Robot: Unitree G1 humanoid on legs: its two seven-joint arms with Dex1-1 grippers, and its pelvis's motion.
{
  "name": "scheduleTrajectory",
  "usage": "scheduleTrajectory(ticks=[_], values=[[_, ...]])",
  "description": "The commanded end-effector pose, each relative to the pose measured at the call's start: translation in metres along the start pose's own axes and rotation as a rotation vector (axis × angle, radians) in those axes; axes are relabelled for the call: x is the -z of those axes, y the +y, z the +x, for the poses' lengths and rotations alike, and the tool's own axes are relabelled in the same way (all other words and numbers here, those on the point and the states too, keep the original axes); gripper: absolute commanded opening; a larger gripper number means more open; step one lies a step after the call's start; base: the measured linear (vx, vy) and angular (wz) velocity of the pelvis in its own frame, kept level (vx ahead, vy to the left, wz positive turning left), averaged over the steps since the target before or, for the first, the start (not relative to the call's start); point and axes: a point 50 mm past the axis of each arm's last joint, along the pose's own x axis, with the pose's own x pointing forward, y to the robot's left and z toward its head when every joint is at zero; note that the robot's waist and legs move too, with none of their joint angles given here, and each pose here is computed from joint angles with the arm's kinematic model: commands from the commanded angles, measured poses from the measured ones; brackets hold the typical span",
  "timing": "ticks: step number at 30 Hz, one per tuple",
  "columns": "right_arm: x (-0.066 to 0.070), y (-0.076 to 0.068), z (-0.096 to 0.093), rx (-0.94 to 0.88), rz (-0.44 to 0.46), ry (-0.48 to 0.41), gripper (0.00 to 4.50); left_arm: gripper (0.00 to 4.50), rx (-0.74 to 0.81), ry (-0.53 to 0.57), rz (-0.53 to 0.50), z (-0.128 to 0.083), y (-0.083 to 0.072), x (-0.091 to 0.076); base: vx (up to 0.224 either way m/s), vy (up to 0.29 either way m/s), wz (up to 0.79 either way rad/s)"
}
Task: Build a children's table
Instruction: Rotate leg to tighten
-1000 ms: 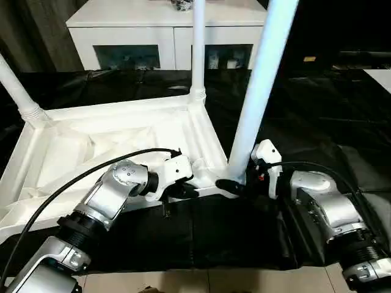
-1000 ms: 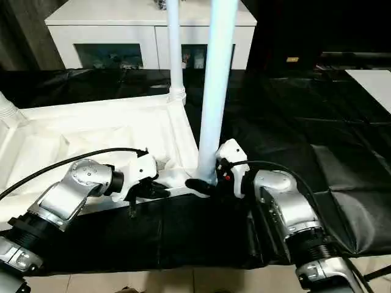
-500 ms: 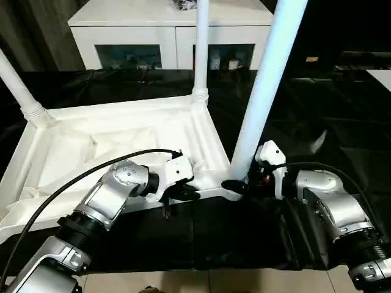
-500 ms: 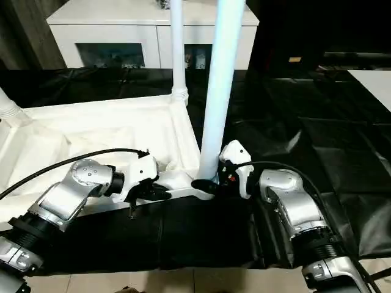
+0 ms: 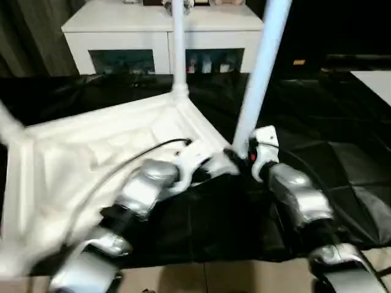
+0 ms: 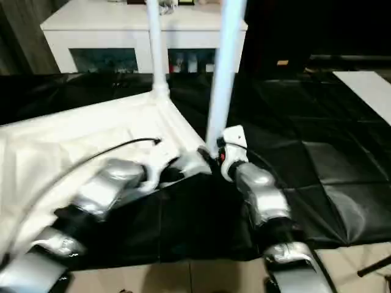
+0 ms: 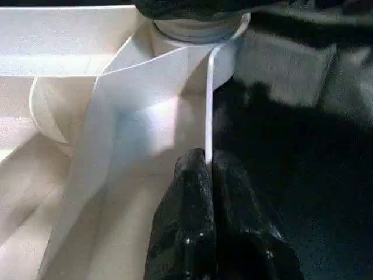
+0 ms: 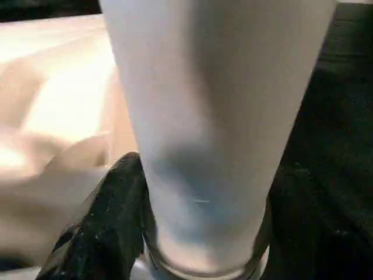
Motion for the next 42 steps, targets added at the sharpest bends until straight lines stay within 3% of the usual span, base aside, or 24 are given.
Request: scheduleTrajectory(ticks=[1,2,3,7,8,9,16,19,20,21,22,25,27,30,40,42], values=[[0.035,-0.022,-0.007,0.202,0.075,0.145,2.65,0.0,-0.167,0.013,-0.043,-0.007,0.022,0.003,0.0,0.0,0.0],[0.034,-0.016,-0.002,0.253,0.107,0.142,2.65,0.0,-0.186,0.006,-0.043,-0.003,0.02,0.0,0.0,0.0,0.0],[0.028,0.002,0.006,0.249,0.119,0.115,2.65,0.0,-0.198,0.001,-0.03,0.002,0.017,-0.005,0.0,0.0,0.0],[0.014,0.017,0.011,0.127,0.057,0.032,2.65,0.0,-0.19,-0.002,-0.008,0.002,0.017,-0.007,0.0,0.0,0.0],[0.01,0.02,0.011,0.081,0.037,0.004,3.0,0.0,-0.19,-0.002,-0.002,0.002,0.018,-0.007,0.0,0.0,0.0],[0.004,0.02,0.009,0.046,-0.003,-0.039,3.34,0.0,-0.189,-0.002,0.007,0.0,0.02,-0.006,0.0,0.0,0.0],[-0.011,0.001,-0.004,-0.053,-0.089,-0.084,3.82,0.0,-0.118,0.025,0.052,-0.01,0.021,0.003,0.0,0.0,0.0],[-0.011,-0.007,-0.022,-0.279,-0.225,-0.05,3.82,0.0,-0.051,0.052,0.095,-0.021,0.022,0.01,0.018,-0.008,0.01],[-0.011,-0.007,-0.022,-0.279,-0.225,-0.05,3.82,0.0,-0.051,0.052,0.095,-0.021,0.022,0.01,0.056,-0.031,0.02],[-0.008,-0.01,-0.034,-0.411,-0.302,-0.023,3.82,0.0,0.016,0.041,0.126,-0.027,0.021,0.013,0.056,-0.031,0.02],[-0.007,-0.011,-0.039,-0.462,-0.318,-0.019,3.82,0.0,0.059,0.032,0.142,-0.03,0.019,0.015,0.056,-0.034,0.02],[-0.007,-0.011,-0.044,-0.519,-0.302,-0.011,3.82,0.0,0.141,0.016,0.177,-0.035,0.015,0.017,0.036,-0.023,0.01],[-0.005,-0.01,-0.049,-0.596,-0.302,0.015,3.82,0.0,0.275,0.003,0.23,-0.045,0.008,0.021,0.0,0.0,0.0],[-0.001,-0.007,-0.056,-0.699,-0.348,0.058,3.82,0.0,0.41,0.023,0.269,-0.058,0.0,0.024,0.0,0.0,0.0],[0.0,-0.009,-0.06,-0.77,-0.374,0.095,3.82,0.0,0.416,0.037,0.289,-0.063,0.005,0.023,0.0,0.0,0.0],[0.003,-0.01,-0.06,-0.777,-0.377,0.11,3.49,0.0,0.409,0.038,0.286,-0.063,0.007,0.023,0.0,0.0,0.0]])
